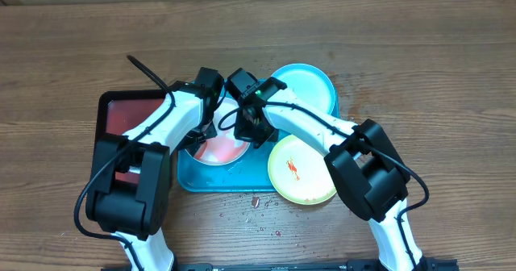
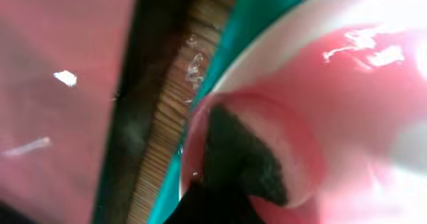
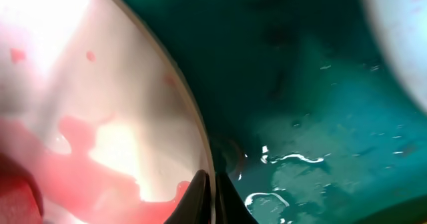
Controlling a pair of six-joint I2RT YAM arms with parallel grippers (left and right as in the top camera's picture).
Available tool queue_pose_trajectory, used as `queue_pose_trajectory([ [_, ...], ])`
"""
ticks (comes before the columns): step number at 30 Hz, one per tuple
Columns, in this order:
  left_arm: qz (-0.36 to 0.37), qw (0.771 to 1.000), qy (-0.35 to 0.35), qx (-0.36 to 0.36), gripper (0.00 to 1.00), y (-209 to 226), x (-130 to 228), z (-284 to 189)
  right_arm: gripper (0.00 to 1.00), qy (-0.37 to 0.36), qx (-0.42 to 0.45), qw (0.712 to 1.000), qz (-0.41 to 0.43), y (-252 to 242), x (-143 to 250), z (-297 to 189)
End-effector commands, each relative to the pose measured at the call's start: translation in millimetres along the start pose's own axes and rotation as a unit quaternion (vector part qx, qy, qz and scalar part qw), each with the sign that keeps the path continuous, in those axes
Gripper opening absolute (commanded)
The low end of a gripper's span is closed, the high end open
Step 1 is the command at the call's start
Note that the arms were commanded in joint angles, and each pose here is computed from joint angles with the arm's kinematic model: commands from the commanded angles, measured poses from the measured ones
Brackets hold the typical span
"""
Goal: Clean dirty plates on tray and stack at the side
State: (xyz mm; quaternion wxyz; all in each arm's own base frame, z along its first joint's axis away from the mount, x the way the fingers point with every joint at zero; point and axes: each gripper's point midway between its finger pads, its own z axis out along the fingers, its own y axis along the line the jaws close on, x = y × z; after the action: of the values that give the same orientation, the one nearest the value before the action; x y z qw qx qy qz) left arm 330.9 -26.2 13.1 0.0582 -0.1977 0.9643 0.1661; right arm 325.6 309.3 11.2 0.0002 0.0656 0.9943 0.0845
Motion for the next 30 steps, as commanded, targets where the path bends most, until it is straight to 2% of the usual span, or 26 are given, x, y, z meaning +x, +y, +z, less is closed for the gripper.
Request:
queue_pose_trajectory([
  [1, 0.003, 0.995, -0.03, -0.097, 0.04, 38, -10, 20, 0.04, -0.011, 0.064, 0.998, 0.009, -33, -7, 14],
  [4, 0.087, 0.996, 0.036, 0.004, 0.04, 3, 12, 23, 0.04, -0.011, 0.064, 0.998, 0.009, -33, -7, 14],
  [6, 0.152, 0.981, 0.082, 0.093, 0.04, -23, 32, 18, 0.04, -0.011, 0.064, 0.998, 0.009, -33, -7, 14],
  [7, 0.189, 0.965, 0.106, 0.15, 0.04, -39, 45, 12, 0.04, -0.01, 0.064, 0.998, 0.009, -33, -7, 14],
  [10, 0.276, 0.891, 0.163, 0.321, 0.04, -77, 82, -21, 0.04, -0.011, 0.064, 0.998, 0.009, -33, -7, 14],
  [12, 0.305, 0.849, 0.181, 0.39, 0.04, -88, 97, -41, 0.04, -0.01, 0.064, 0.998, 0.009, -33, -7, 14],
  [13, 0.31, 0.841, 0.186, 0.402, 0.04, -89, 101, -44, 0.04, -0.01, 0.064, 0.998, 0.008, -33, -7, 14],
  [14, 0.307, 0.844, 0.188, 0.397, 0.04, -87, 100, -43, 0.04, -0.01, 0.065, 0.998, 0.008, -33, -6, 14],
  [16, 0.271, 0.864, 0.192, 0.377, 0.04, -83, 93, -37, 0.04, -0.006, 0.068, 0.998, 0.007, -35, -5, 14],
  [18, 0.235, 0.881, 0.186, 0.366, 0.04, -81, 78, -34, 0.04, -0.002, 0.069, 0.998, -0.001, -35, -3, 14],
  [20, 0.209, 0.889, 0.174, 0.368, 0.04, -80, 60, -38, 0.04, 0.004, 0.065, 0.998, -0.003, -34, -1, 14],
  [24, 0.179, 0.904, 0.135, 0.364, 0.04, -71, 12, -61, 0.04, 0.015, 0.05, 0.998, -0.019, -29, 2, 15],
  [30, 0.148, 0.946, 0.038, 0.287, 0.04, -30, -69, -121, 0.04, 0.022, 0.04, 0.999, -0.029, -25, 4, 15],
])
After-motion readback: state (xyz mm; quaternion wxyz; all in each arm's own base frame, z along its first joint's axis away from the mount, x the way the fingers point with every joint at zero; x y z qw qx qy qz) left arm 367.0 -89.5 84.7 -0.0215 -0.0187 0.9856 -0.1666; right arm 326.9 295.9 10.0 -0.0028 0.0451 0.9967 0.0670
